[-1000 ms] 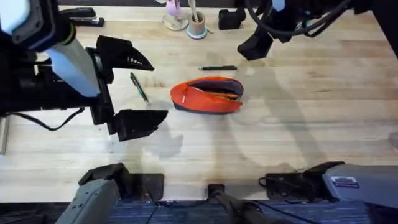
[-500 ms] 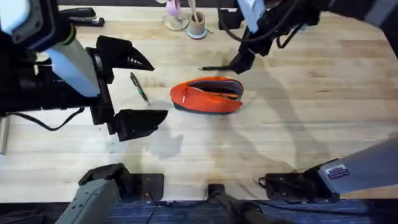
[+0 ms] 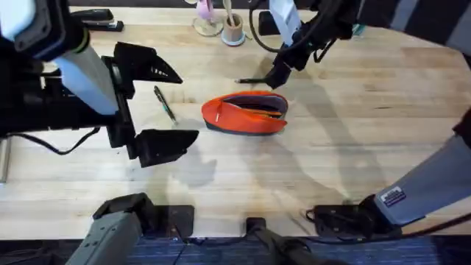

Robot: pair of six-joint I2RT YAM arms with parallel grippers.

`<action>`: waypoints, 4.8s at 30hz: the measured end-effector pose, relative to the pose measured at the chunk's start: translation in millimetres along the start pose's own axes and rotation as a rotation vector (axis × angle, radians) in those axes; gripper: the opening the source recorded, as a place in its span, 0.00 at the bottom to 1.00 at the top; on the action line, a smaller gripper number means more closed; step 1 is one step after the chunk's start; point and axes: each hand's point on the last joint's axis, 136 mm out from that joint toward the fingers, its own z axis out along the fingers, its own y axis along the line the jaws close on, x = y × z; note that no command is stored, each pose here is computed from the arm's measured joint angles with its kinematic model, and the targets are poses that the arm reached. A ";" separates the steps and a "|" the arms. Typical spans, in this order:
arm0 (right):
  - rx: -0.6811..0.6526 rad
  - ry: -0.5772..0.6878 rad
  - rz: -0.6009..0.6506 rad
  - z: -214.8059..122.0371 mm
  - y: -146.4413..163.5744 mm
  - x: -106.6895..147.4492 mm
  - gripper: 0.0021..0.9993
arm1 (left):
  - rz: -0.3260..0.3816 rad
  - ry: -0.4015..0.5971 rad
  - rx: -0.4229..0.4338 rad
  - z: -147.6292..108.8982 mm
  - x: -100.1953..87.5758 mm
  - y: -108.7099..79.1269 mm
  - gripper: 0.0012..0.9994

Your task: Unzip the bag, pick up the pens from the table one at a time and place them inside, then zip the bag closed.

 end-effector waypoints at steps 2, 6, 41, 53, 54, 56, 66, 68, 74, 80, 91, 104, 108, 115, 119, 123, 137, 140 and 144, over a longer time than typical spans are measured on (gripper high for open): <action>-0.002 0.003 0.009 4.6 -0.9 0.9 1.00 | 0.000 0.000 0.000 0.0 0.0 0.0 0.99; 0.002 -0.002 0.012 10.3 -3.6 0.2 1.00 | 0.000 -0.001 0.000 0.0 -0.1 0.0 0.99; -0.053 0.057 0.039 50.1 -0.3 19.1 0.04 | 0.000 -0.001 0.000 0.0 -0.1 0.0 0.99; -0.055 0.055 0.039 47.8 0.6 17.9 0.03 | 0.000 -0.001 0.000 0.0 -0.1 0.0 0.99; -0.057 0.057 0.039 46.4 1.7 17.9 0.03 | 0.000 0.000 0.000 0.0 -0.1 0.0 0.99; -0.053 0.052 0.035 42.1 2.2 15.6 0.03 | 0.000 -0.001 0.000 0.0 -0.1 0.0 0.99; 0.037 -0.051 -0.004 -15.3 -2.9 -14.9 0.03 | 0.000 -0.001 0.000 0.0 -0.1 0.0 0.99; 0.047 -0.062 -0.013 -26.1 -1.5 -18.0 0.03 | 0.000 0.000 0.000 0.0 -0.1 0.0 0.99; 0.049 -0.074 -0.107 -51.5 14.7 -25.3 0.03 | 0.000 -0.001 0.000 0.0 -0.1 0.0 0.99; 0.014 -0.059 -0.209 -89.3 50.7 -23.5 0.03 | 0.000 0.000 0.000 0.0 -0.1 0.0 0.99; -0.005 -0.038 -0.296 -145.0 86.1 -1.8 0.03 | 0.000 0.000 0.000 0.0 -0.1 0.0 0.99; -0.144 0.046 -0.481 -159.5 134.0 24.7 0.03 | 0.000 -0.001 0.000 0.0 -0.1 0.0 0.99; -0.188 0.081 -0.477 -152.7 138.5 30.6 0.03 | 0.000 -0.001 0.000 0.0 -0.1 0.0 0.99; -0.281 0.148 -0.478 -124.4 144.3 33.8 0.03 | 0.000 0.000 0.000 0.0 -0.1 0.0 0.99; -0.295 0.155 -0.490 -104.9 141.7 27.8 0.03 | 0.000 0.000 0.000 0.0 -0.1 0.0 0.99; -0.302 0.154 -0.508 -73.0 135.5 17.6 0.03 | 0.000 0.000 0.000 0.0 -0.1 0.0 0.99; -0.274 0.103 -0.556 -26.3 135.6 -11.1 0.03 | 0.000 -0.001 0.000 0.0 -0.1 -0.1 0.99; -0.274 0.103 -0.553 -22.1 135.0 -11.7 0.06 | 0.000 0.000 0.000 0.0 -0.1 0.0 0.99; -0.275 0.105 -0.549 -22.0 135.2 -11.4 0.61 | 0.000 -0.001 0.000 0.0 -0.1 0.0 0.99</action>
